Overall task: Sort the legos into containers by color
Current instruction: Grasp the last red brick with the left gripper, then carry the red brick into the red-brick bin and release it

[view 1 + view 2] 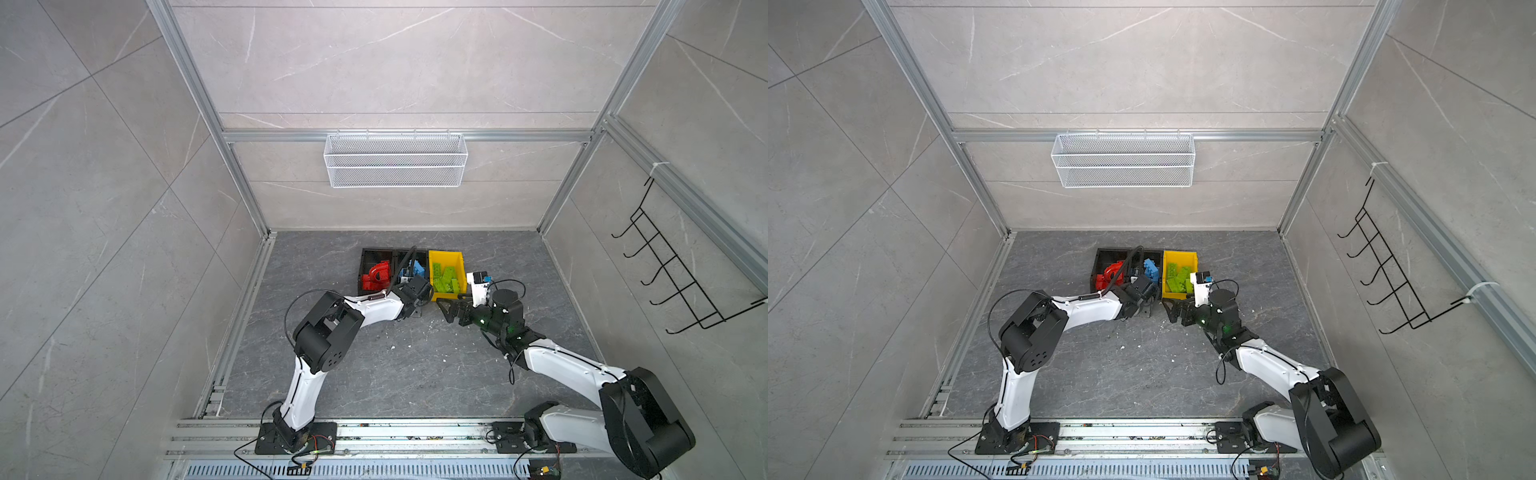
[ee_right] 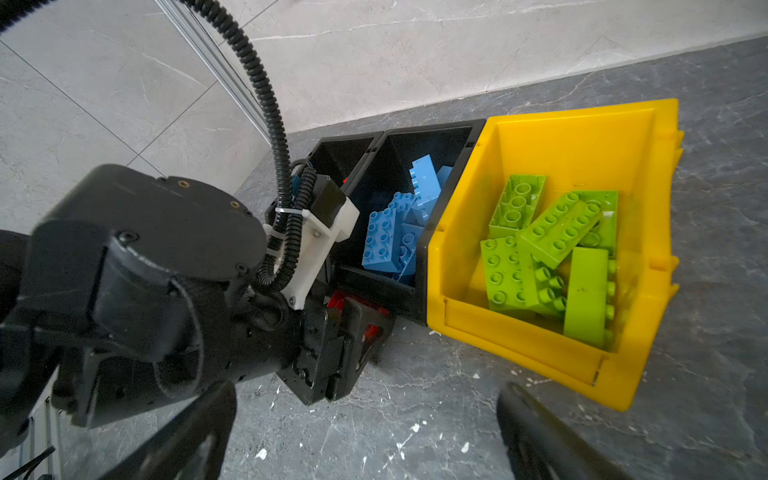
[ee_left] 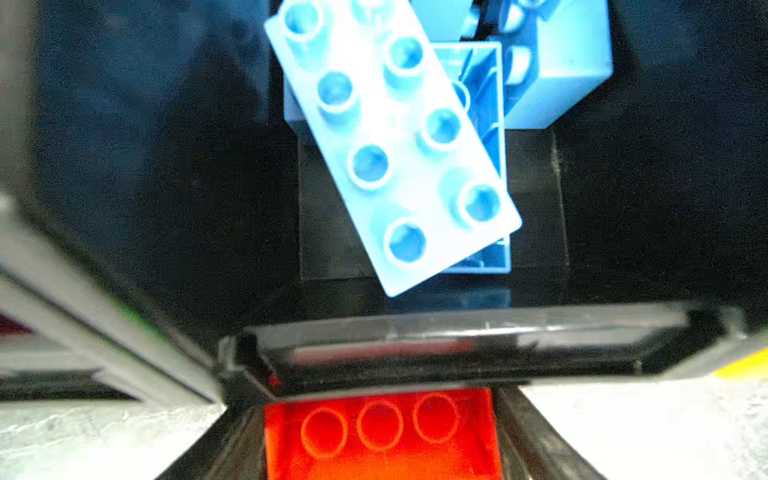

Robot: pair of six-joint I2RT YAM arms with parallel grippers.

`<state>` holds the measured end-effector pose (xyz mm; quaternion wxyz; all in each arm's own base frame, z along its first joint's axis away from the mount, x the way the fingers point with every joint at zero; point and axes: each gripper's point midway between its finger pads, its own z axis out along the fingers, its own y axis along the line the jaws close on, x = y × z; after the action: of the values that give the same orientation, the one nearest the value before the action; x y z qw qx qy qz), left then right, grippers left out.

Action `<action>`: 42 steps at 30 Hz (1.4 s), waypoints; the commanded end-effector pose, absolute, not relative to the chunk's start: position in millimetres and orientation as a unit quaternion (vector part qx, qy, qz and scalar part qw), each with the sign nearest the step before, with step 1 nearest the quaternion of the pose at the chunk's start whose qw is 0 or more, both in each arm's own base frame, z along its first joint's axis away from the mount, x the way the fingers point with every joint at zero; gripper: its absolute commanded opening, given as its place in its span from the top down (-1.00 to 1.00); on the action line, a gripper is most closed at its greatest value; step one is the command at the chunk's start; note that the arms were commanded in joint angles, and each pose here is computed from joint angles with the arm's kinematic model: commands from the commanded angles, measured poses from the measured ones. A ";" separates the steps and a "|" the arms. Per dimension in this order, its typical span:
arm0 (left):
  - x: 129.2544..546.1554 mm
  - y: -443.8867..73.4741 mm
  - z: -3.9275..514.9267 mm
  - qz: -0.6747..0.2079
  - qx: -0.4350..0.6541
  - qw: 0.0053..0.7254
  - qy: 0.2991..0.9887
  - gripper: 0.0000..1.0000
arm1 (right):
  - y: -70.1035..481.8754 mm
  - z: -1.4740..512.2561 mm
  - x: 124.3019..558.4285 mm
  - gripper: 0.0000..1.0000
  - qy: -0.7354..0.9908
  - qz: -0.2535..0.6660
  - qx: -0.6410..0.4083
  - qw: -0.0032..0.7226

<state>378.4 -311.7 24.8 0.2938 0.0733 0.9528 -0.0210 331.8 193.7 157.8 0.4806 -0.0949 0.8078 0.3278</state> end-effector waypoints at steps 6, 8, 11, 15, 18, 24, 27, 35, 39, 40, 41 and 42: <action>363.5 -294.2 35.2 -0.005 0.080 0.296 0.952 -0.15 | 198.1 172.7 336.7 -1.00 0.797 0.338 -0.096 0.491; 357.7 -290.4 39.0 -0.004 0.078 0.297 0.952 -0.13 | 197.8 171.6 336.7 -1.00 0.798 0.338 -0.096 0.490; 348.1 -284.0 43.8 -0.004 0.078 0.298 0.951 -0.11 | 198.3 171.6 336.7 -1.00 0.798 0.338 -0.096 0.489; 333.3 -274.1 49.2 -0.001 0.081 0.289 0.954 -0.11 | 198.3 171.3 336.9 -1.00 0.798 0.339 -0.096 0.489; 329.3 -266.0 65.6 0.006 0.087 0.296 0.951 -0.11 | 198.6 171.3 337.0 -1.00 0.798 0.339 -0.096 0.489; 347.8 -253.2 110.4 0.017 0.113 0.326 0.938 -0.10 | 199.1 170.4 336.9 -1.00 0.798 0.340 -0.096 0.487; 368.4 -242.4 126.8 0.016 0.112 0.342 0.933 -0.10 | 198.4 171.0 337.2 -1.00 0.798 0.339 -0.096 0.488; 437.2 -222.8 155.9 0.001 0.121 0.395 0.911 -0.09 | 197.7 170.5 337.4 -1.00 0.799 0.336 -0.096 0.489; 461.1 -226.9 157.1 -0.017 0.137 0.402 0.905 -0.09 | 197.5 169.3 337.8 -1.00 0.800 0.334 -0.097 0.489; 466.3 -229.4 156.2 -0.019 0.143 0.400 0.905 -0.10 | 197.5 168.7 337.9 -1.00 0.800 0.333 -0.096 0.489; 470.9 -232.5 154.5 -0.019 0.151 0.397 0.905 -0.09 | 197.3 168.3 338.2 -1.00 0.801 0.333 -0.096 0.489; 475.8 -235.2 154.9 -0.019 0.155 0.398 0.904 -0.10 | 197.4 167.9 338.3 -1.00 0.801 0.332 -0.096 0.489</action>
<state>462.9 -213.8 148.6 0.3863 0.1100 0.9158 0.0000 332.1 193.8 158.0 0.4807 -0.0950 0.8077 0.3278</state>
